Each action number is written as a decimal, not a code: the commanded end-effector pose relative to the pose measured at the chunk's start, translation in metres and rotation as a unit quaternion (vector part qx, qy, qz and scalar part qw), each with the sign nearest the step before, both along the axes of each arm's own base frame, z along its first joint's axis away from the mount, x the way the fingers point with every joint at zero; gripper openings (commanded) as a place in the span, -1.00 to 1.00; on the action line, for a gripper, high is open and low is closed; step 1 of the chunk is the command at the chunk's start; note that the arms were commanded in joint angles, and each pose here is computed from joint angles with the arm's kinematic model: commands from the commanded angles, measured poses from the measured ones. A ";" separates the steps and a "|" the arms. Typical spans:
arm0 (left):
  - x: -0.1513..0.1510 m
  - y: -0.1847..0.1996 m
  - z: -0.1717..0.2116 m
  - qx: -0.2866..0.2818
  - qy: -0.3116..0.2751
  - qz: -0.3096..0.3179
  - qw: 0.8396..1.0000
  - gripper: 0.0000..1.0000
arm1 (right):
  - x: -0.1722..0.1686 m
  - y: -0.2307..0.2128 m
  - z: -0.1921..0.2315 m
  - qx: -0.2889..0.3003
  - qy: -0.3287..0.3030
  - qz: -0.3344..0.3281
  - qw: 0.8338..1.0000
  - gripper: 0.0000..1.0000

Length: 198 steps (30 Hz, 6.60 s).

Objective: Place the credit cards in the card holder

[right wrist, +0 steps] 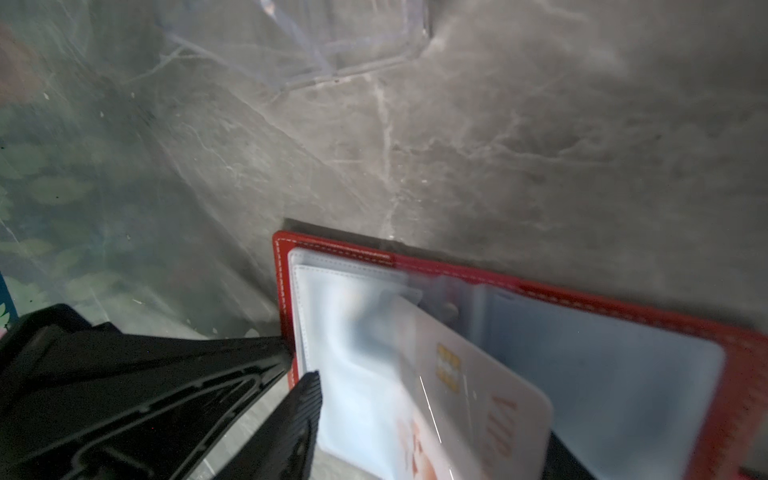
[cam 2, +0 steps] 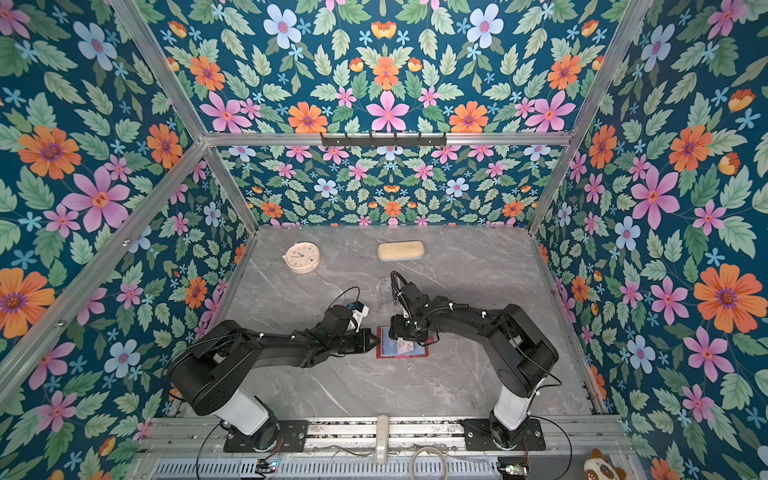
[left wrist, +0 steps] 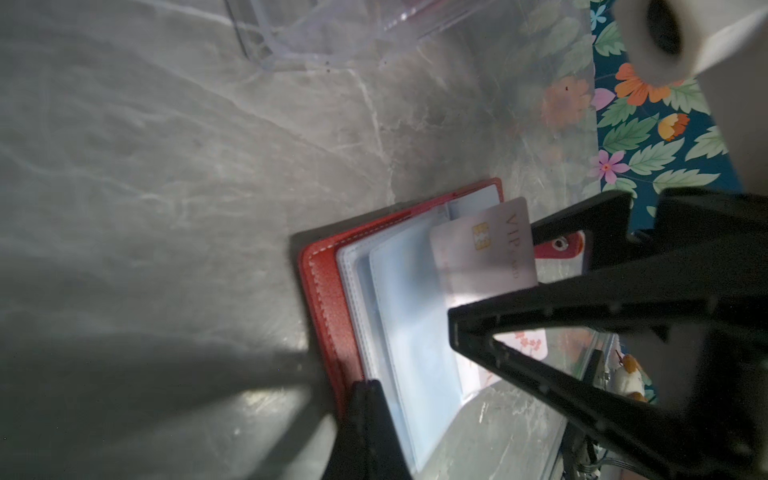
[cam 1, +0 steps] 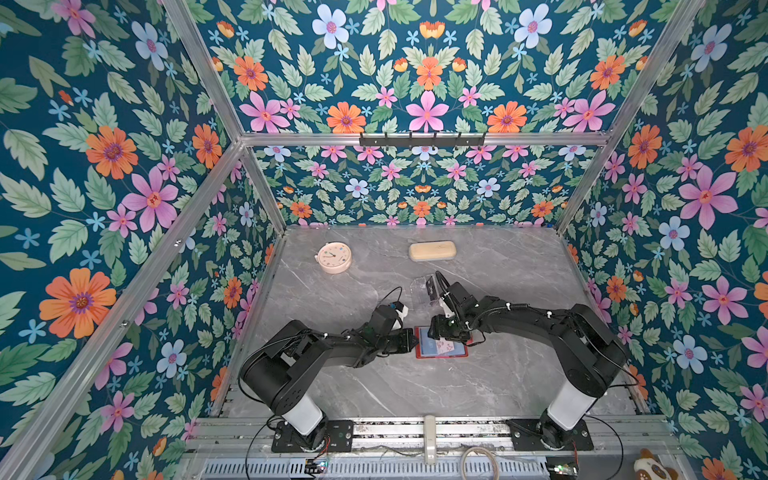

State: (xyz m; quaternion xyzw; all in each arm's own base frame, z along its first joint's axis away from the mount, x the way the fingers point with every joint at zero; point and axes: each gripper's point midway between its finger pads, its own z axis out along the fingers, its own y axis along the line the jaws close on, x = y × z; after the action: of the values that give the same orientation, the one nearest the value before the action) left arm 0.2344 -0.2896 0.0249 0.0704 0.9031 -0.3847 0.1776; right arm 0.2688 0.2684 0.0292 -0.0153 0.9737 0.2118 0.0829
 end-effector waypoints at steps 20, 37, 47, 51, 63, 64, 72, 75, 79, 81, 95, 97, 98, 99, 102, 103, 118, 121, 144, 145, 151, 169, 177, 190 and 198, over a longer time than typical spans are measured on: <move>-0.008 0.030 -0.034 0.078 0.039 0.047 0.995 -1.00 | -0.007 -0.042 -0.001 -0.107 0.003 -0.011 0.994 0.44; -0.010 0.030 -0.037 0.082 0.043 0.043 0.995 -1.00 | -0.018 -0.009 -0.004 -0.035 0.033 0.027 0.998 0.37; -0.012 0.029 -0.037 0.083 0.043 0.042 0.995 -1.00 | -0.018 0.006 0.006 0.010 0.032 0.035 0.999 0.36; -0.012 0.029 -0.037 0.084 0.043 0.042 0.995 -1.00 | -0.016 0.000 0.007 -0.004 0.025 0.027 0.999 0.35; -0.012 0.031 -0.039 0.090 0.043 0.042 0.994 -1.00 | -0.010 -0.048 0.024 -0.104 -0.028 -0.019 0.994 0.33; -0.013 0.031 -0.039 0.090 0.043 0.041 0.994 -1.00 | -0.010 -0.051 0.024 -0.111 -0.030 -0.024 0.993 0.31; -0.012 0.031 -0.038 0.092 0.044 0.041 0.994 -1.00 | -0.011 -0.053 0.017 -0.121 -0.021 -0.019 0.992 -0.58; -0.013 0.031 -0.039 0.093 0.044 0.041 0.994 -1.00 | -0.011 -0.048 0.014 -0.113 -0.018 -0.014 0.993 -0.76; -0.013 0.031 -0.039 0.093 0.044 0.041 0.994 -1.00 | -0.010 -0.043 0.014 -0.104 -0.015 -0.008 0.994 -0.82; -0.013 0.031 -0.038 0.093 0.043 0.040 0.994 -1.00 | -0.013 -0.043 -0.001 -0.113 0.002 -0.003 0.994 -0.83; -0.014 0.033 -0.042 0.097 0.047 0.042 0.993 -1.00 | -0.020 -0.045 -0.020 -0.132 0.030 0.008 0.991 -0.28; -0.015 0.034 -0.042 0.098 0.048 0.042 0.993 -1.00 | -0.021 -0.047 -0.022 -0.136 0.031 0.009 0.990 -0.18; -0.015 0.034 -0.043 0.098 0.048 0.043 0.993 -1.00 | -0.021 -0.048 -0.022 -0.138 0.033 0.009 0.990 -0.15; -0.015 0.034 -0.043 0.099 0.048 0.043 0.993 -1.00 | -0.021 -0.048 -0.022 -0.140 0.032 0.009 0.990 -0.14; -0.015 0.034 -0.044 0.099 0.049 0.043 0.993 -1.00 | -0.020 -0.048 -0.017 -0.137 0.025 0.008 0.990 -0.14; -0.016 0.034 -0.044 0.099 0.050 0.043 0.993 -1.00 | -0.019 -0.046 -0.014 -0.136 0.021 0.009 0.990 -0.14; -0.016 0.034 -0.043 0.098 0.049 0.044 0.993 -1.00 | -0.008 -0.023 0.000 -0.095 0.004 0.015 0.995 -0.69; -0.016 0.035 -0.044 0.099 0.050 0.043 0.993 -1.00 | -0.008 -0.023 -0.005 -0.101 0.010 0.014 0.995 -0.72; 0.009 0.031 -0.005 0.133 -0.005 0.041 0.990 -0.56 | -0.007 -0.037 0.017 -0.090 -0.034 -0.018 0.995 -0.25; 0.013 0.029 0.001 0.137 -0.013 0.041 0.990 -0.45 | -0.007 -0.041 0.018 -0.088 -0.035 -0.024 0.995 -0.25; 0.027 0.010 0.033 0.127 -0.050 0.025 0.990 -0.33 | -0.012 -0.054 0.015 -0.062 -0.024 -0.042 0.997 -0.33; 0.017 0.009 0.005 0.115 -0.027 0.027 0.993 -1.00 | -0.011 -0.030 0.002 -0.079 0.008 0.000 0.997 -0.66; 0.007 0.016 -0.009 0.120 -0.007 0.029 0.992 -1.00 | -0.011 -0.035 -0.009 -0.131 0.018 -0.003 0.991 -0.84; 0.000 0.022 -0.019 0.127 0.006 0.030 0.991 -1.00 | -0.013 -0.033 -0.014 -0.134 0.023 -0.002 0.991 -0.91; -0.002 0.024 -0.022 0.130 0.009 0.031 0.991 -1.00 | -0.018 -0.031 -0.025 -0.141 0.037 0.014 0.989 -0.33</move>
State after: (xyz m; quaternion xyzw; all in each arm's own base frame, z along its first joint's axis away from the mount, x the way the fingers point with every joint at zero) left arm 0.2453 -0.2772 0.0191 0.0616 0.9345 -0.2860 0.2026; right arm 0.2602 0.2510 0.0183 -0.0309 0.9918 0.1075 0.0623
